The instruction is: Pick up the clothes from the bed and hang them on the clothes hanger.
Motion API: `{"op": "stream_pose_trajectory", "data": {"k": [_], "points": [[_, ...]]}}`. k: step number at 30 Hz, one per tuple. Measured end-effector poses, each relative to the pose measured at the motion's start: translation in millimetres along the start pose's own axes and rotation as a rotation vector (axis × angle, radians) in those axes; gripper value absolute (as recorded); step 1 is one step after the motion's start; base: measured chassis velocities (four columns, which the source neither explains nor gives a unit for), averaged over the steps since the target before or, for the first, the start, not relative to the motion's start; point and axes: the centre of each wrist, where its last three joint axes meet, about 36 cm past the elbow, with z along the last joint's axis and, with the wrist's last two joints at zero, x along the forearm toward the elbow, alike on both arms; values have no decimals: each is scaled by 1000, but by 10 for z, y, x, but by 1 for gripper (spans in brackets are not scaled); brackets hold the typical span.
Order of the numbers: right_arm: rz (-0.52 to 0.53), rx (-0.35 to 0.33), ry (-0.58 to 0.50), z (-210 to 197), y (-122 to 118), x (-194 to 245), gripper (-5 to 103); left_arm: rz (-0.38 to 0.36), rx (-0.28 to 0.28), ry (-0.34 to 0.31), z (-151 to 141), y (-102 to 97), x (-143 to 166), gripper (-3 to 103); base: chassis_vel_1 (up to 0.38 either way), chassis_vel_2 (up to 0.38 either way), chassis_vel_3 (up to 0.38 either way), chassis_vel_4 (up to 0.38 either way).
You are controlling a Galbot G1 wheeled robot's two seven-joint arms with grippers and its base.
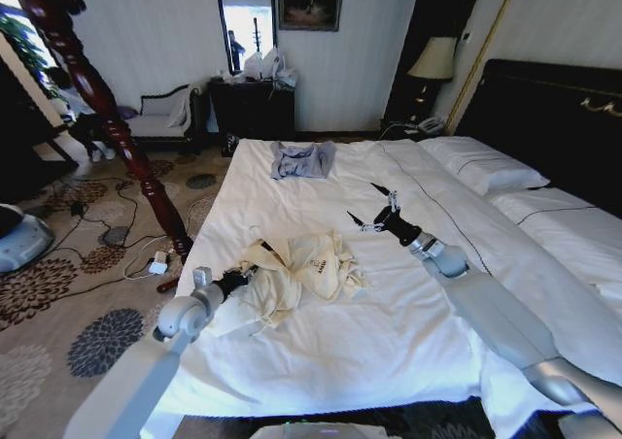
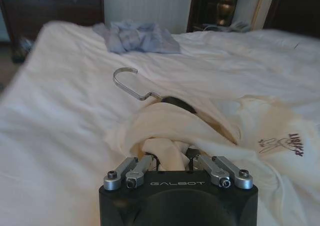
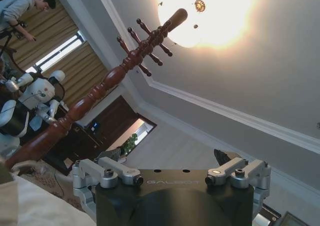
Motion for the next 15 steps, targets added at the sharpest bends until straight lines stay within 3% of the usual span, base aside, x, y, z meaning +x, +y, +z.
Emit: {"op": "stream_pose_trajectory", "data": {"k": [2,3,4,5,7,8,12,15], "points": [[4,7,9,-31,-29,67,100,-30,-86,-1,-121,76,51,26,0,0,0,0],[4,7,9,-31,-29,67,100,-30,-86,-1,-121,76,51,26,0,0,0,0],[9,13,15,-60,-52,122,100,-55,-171,-1,-236,150,102,26,0,0,0,0],[10,14,17,-66,-60,133,100,-62,-206,-1,-281,181,126,26,0,0,0,0],[19,17,15,-82,-71,130,100,-100,-364,-10,-498,323,242,26,0,0,0,0],[19,17,15,-82,-71,130,100,-100,-364,-10,-498,323,242,26,0,0,0,0],[28,12,9,-82,-50,104,100,-148,-504,-46,-796,471,351,26,0,0,0,0],[34,11,7,-79,-39,92,100,-168,-538,-59,-908,519,395,26,0,0,0,0]]}}
